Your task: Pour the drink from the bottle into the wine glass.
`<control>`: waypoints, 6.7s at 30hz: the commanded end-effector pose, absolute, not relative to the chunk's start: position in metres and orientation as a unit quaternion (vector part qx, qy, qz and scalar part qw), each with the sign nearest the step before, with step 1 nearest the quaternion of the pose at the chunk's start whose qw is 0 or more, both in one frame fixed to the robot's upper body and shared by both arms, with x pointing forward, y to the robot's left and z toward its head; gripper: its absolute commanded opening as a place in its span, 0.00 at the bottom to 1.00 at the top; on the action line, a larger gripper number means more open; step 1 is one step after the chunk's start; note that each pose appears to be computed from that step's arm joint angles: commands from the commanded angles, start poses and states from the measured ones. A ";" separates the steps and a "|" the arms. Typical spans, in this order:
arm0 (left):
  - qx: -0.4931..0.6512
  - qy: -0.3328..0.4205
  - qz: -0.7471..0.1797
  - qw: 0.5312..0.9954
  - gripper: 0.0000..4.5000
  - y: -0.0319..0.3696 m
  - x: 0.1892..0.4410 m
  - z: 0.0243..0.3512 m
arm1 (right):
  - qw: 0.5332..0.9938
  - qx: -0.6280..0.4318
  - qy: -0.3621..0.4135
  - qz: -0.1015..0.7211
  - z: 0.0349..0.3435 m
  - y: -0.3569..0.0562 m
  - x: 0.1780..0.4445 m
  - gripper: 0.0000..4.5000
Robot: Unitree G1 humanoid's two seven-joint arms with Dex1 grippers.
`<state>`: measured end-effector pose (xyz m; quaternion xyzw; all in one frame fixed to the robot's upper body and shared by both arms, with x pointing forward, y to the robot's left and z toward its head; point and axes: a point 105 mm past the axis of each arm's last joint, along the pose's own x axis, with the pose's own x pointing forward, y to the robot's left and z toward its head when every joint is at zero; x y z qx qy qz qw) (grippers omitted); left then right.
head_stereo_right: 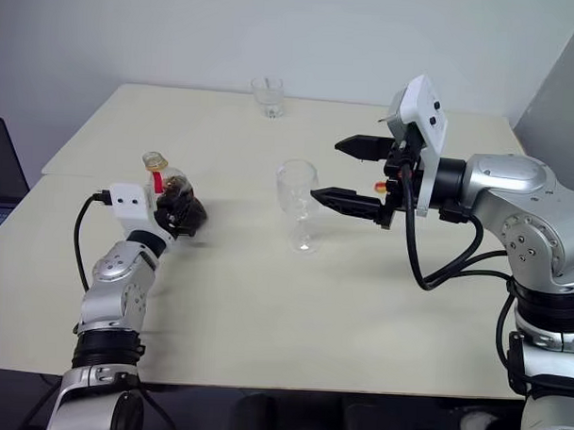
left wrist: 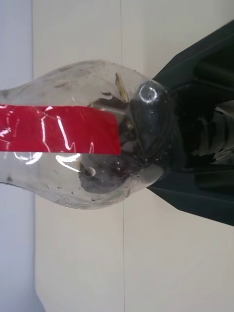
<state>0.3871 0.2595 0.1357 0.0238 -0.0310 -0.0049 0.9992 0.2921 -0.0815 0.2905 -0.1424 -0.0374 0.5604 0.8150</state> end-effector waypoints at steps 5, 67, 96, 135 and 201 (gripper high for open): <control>0.049 -0.088 -0.031 0.994 0.22 0.247 0.393 0.177 | 0.819 -0.164 -0.059 0.546 0.300 -0.086 0.289 1.00; 0.562 -0.318 -0.250 0.722 0.17 0.121 0.427 0.299 | 0.923 -0.060 -0.092 0.368 0.234 -0.128 0.256 1.00; 0.600 -0.346 -0.240 0.680 0.17 0.134 0.416 0.286 | 0.919 -0.075 -0.088 0.376 0.234 -0.128 0.261 1.00; 0.652 -0.313 -0.222 0.654 0.17 0.145 0.424 0.276 | 0.918 -0.080 -0.081 0.379 0.231 -0.126 0.261 1.00; 0.698 -0.340 -0.194 0.600 0.17 0.137 0.427 0.294 | 0.918 -0.087 -0.076 0.380 0.229 -0.123 0.263 1.00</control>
